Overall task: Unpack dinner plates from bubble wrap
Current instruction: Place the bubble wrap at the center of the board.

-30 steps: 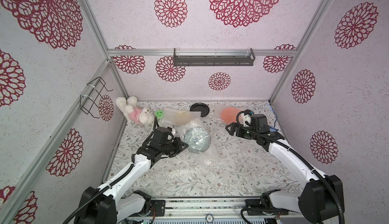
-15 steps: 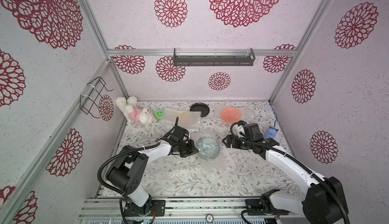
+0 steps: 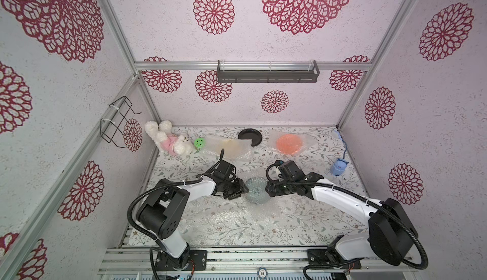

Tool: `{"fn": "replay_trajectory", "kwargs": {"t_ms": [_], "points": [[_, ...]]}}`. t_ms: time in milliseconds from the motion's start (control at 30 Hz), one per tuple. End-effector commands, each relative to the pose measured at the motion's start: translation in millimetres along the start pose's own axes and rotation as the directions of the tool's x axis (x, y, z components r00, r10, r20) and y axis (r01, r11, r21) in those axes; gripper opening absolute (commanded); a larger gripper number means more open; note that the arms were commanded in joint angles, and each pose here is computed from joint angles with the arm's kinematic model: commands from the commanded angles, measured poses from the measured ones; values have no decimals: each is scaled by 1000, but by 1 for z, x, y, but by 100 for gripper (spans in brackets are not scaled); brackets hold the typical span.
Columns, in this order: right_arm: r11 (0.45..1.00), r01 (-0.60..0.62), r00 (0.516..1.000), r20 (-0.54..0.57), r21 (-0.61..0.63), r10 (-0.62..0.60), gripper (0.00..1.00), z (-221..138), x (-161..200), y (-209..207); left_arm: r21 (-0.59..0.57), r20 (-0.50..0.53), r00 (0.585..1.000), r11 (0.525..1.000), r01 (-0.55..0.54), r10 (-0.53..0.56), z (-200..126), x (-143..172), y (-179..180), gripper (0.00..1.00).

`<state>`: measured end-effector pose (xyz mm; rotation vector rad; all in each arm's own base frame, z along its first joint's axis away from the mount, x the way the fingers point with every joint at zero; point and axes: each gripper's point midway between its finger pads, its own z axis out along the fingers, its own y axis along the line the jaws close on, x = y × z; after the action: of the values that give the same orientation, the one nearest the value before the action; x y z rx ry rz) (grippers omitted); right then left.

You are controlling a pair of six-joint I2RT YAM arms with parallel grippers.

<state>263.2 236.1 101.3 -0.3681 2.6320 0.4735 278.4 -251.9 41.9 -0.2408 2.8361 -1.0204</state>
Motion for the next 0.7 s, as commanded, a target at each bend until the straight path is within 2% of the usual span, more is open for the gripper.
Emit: {"fn": "replay_trajectory", "kwargs": {"t_ms": [0,67,167,267,333,500,667], "points": [[998,45,999,12,33,-46,83,-3,-7,6,-7,53,998,1000,-27,28,-17,8,-8,55],[998,60,998,-3,29,-60,82,0,-4,12,2,58,997,998,-55,55,-20,20,-18,53],[996,84,996,-30,23,-83,81,6,2,20,21,47,995,995,-93,92,-14,39,-35,40],[996,85,995,-47,25,-84,80,10,9,20,15,39,993,994,-109,108,-4,51,-42,38],[996,82,995,-55,35,-80,78,11,11,17,-9,25,992,993,-120,120,5,55,-41,37],[997,57,997,-58,50,-55,72,12,14,11,-61,-46,992,991,-122,119,36,67,-31,26],[999,7,998,-56,42,-5,70,12,12,-1,-114,-68,994,989,-98,91,47,73,-11,21]]}}
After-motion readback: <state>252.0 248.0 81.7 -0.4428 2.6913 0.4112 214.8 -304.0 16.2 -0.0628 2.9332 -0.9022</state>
